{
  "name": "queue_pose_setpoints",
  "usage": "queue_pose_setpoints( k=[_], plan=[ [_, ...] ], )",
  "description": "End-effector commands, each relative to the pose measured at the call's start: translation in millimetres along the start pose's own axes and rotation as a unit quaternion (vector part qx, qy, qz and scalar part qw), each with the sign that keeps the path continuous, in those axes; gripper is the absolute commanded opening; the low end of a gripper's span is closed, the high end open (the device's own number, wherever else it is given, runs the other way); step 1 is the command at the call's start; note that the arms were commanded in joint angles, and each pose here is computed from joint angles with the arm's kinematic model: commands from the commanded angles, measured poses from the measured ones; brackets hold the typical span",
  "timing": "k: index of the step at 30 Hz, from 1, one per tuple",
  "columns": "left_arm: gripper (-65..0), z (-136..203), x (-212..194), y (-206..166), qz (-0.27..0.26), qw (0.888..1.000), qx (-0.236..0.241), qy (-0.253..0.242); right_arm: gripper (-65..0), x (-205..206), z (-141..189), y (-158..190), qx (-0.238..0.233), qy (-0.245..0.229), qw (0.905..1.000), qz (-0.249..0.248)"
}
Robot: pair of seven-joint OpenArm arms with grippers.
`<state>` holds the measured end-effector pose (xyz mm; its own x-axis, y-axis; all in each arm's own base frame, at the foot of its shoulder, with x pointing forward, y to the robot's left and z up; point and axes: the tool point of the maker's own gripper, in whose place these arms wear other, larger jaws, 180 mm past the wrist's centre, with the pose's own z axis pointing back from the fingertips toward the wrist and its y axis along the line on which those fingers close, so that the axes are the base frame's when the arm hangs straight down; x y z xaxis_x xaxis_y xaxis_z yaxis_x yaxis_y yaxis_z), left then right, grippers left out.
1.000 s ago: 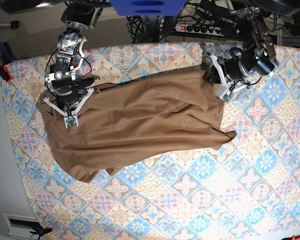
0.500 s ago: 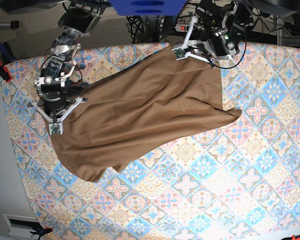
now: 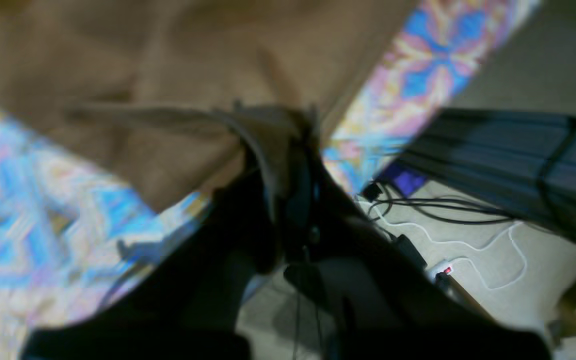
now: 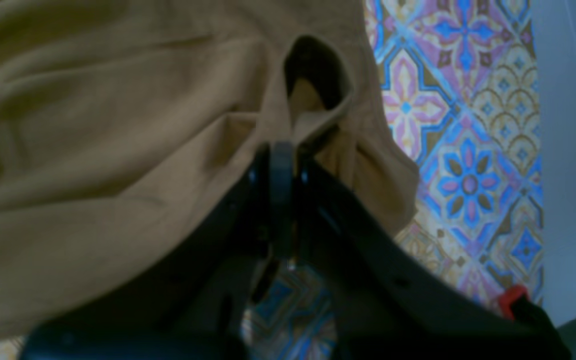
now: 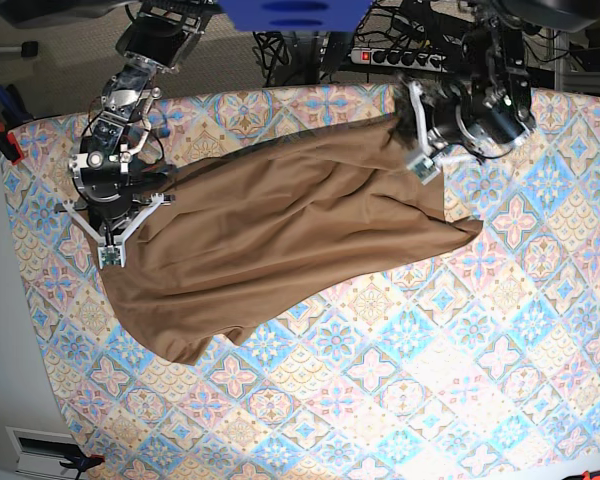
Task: Layout the t-shirt on the table in an organized manner, then fold the t-shirt properly
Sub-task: 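Hold the shirt edge with both grippers and stretch it apart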
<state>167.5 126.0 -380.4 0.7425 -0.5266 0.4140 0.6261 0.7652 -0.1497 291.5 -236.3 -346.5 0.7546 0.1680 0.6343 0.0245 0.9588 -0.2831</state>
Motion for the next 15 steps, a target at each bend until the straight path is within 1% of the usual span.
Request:
queue_pose_setpoints(
  k=[1,4,6,7,8,10,13,15],
  plan=[
    [-65.0,6,22,7,0.001,0.999,0.01,-0.036,-65.0,15,4,-6,-0.008,-0.025,0.9997,0.0],
    [-65.0,16,47,28,0.031,0.995,0.04,-0.085,-65.0,17,4,-5,-0.008,-0.026,0.9996,0.0],
    [-65.0,25,55,45,0.05,0.991,0.065,-0.105,-65.0,17,4,-5,-0.008,-0.026,0.9996,0.0],
    [-65.0,28,57,53,0.056,0.99,0.08,-0.107,-65.0,16,3,-5,-0.007,-0.026,0.9996,0.0],
    [-65.0,28,55,61,0.06,0.989,0.091,-0.099,-65.0,16,3,-5,-0.007,-0.026,0.9996,0.0],
    [-65.0,19,48,72,0.073,0.99,0.099,-0.075,-65.0,16,3,-5,-0.007,-0.025,0.9997,0.0],
    [-65.0,0,33,83,0.099,0.99,0.089,-0.038,-65.0,16,2,-6,-0.007,-0.024,0.9997,0.001],
    [-65.0,-10,26,86,0.111,0.99,0.079,-0.023,-65.0,9,-3,-2,-0.001,-0.012,0.9999,0.0]
  ],
)
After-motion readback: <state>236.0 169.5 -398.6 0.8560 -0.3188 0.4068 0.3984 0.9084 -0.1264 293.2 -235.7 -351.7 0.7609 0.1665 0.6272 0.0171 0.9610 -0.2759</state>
